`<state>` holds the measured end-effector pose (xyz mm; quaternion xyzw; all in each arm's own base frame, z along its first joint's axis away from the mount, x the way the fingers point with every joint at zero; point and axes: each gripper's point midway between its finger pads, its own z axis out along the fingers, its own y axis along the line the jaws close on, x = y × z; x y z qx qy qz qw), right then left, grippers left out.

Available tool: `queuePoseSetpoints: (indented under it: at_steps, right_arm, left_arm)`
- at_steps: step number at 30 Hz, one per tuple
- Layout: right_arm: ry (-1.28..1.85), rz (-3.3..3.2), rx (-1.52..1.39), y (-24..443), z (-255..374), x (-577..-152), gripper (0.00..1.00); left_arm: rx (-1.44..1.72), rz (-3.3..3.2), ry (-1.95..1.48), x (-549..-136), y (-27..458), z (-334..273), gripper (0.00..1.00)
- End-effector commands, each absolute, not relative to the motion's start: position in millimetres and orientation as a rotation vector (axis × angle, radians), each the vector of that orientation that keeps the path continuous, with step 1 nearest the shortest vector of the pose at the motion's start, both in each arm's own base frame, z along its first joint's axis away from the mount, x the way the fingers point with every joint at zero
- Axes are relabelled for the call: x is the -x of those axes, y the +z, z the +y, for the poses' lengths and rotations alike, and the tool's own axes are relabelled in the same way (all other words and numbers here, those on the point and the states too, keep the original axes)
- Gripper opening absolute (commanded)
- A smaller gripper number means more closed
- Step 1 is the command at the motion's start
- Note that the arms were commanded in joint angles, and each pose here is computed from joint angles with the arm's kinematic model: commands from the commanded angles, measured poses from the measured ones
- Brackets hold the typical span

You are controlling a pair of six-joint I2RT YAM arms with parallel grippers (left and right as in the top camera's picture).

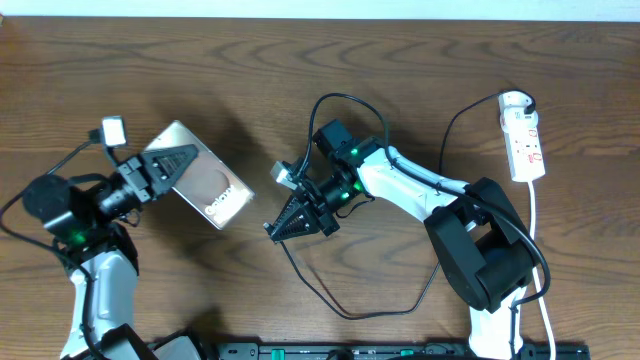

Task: Plug charger to phone and switch on socket

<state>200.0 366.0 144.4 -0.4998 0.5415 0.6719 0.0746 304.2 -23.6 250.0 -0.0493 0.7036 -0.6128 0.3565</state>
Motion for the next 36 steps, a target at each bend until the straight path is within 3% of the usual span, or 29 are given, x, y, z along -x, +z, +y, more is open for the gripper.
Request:
queuePoseSetpoints:
  at_steps: [1, 36]
  right_arm:
    - [2.08, 1.539, 1.487, 155, 368, -195, 0.01]
    - [2.101, 1.515, 1.5, 159, 376, -193, 0.01]
  left_arm:
    - [-0.018, 1.821, -1.581, -299, 255, -43, 0.08]
    - [-0.193, 1.816, -1.591, -292, 252, -73, 0.07]
